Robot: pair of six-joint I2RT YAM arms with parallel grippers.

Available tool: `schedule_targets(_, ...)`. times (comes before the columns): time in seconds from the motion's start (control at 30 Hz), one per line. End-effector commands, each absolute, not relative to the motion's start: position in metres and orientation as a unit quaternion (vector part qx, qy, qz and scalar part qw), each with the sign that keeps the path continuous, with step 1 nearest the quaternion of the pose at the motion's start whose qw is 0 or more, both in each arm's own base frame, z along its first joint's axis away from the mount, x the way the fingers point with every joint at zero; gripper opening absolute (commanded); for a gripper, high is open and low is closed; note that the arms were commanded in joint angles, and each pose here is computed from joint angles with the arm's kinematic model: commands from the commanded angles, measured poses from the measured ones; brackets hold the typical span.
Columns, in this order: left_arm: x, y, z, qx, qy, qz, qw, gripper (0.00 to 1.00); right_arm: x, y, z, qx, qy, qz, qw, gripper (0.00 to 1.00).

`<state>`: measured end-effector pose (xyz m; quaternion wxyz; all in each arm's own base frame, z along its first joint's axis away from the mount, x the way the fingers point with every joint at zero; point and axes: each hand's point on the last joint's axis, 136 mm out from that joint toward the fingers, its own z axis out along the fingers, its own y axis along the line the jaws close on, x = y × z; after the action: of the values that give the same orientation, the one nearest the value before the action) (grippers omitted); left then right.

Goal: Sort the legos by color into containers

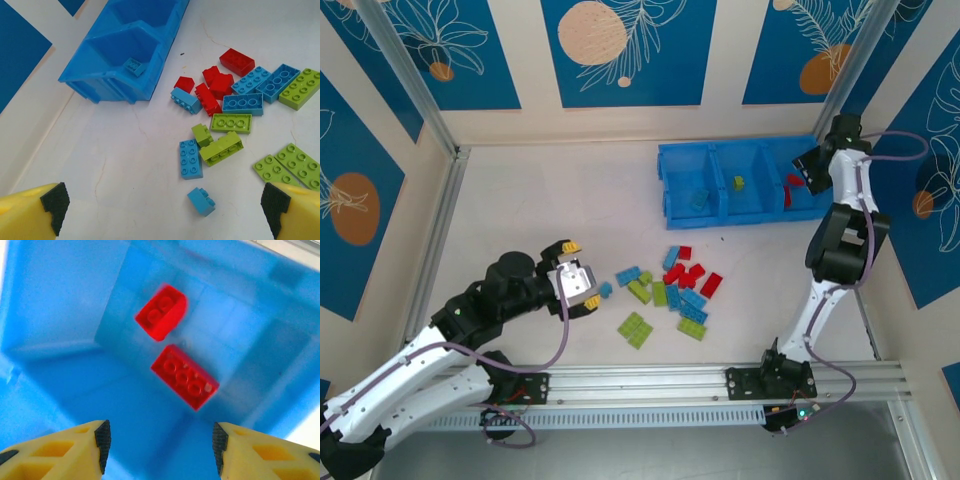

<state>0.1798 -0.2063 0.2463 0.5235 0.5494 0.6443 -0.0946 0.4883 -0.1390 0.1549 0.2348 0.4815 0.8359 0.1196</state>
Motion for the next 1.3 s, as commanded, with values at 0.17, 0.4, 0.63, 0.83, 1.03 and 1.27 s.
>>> schedule_targets(0.17,0.176,-0.207,0.253,0.552,0.632,-0.108,0.533,1.00,0.390,-0.025,0.223,0.366,0.858,0.229,0.278,0.59)
schedule_targets(0.4,0.175,-0.207,0.254,0.552,0.630,-0.108,0.535,1.00,0.248,0.085,0.161,0.222,0.947,0.158,0.173,0.63)
schedule_targets(0.63,0.176,-0.211,0.248,0.558,0.635,-0.111,0.522,1.00,0.136,0.123,0.091,0.205,0.977,0.049,0.041,0.69)
schedule_targets(0.83,0.175,-0.211,0.249,0.558,0.635,-0.113,0.523,1.00,0.119,0.154,0.058,0.179,0.983,0.048,-0.016,0.86)
schedule_targets(1.03,0.175,-0.211,0.248,0.558,0.635,-0.113,0.523,1.00,0.120,0.180,0.032,0.188,0.977,0.092,-0.045,0.91)
schedule_targets(1.27,0.176,-0.210,0.248,0.558,0.636,-0.109,0.522,1.00,0.123,0.180,0.014,0.197,0.977,0.060,-0.055,0.92)
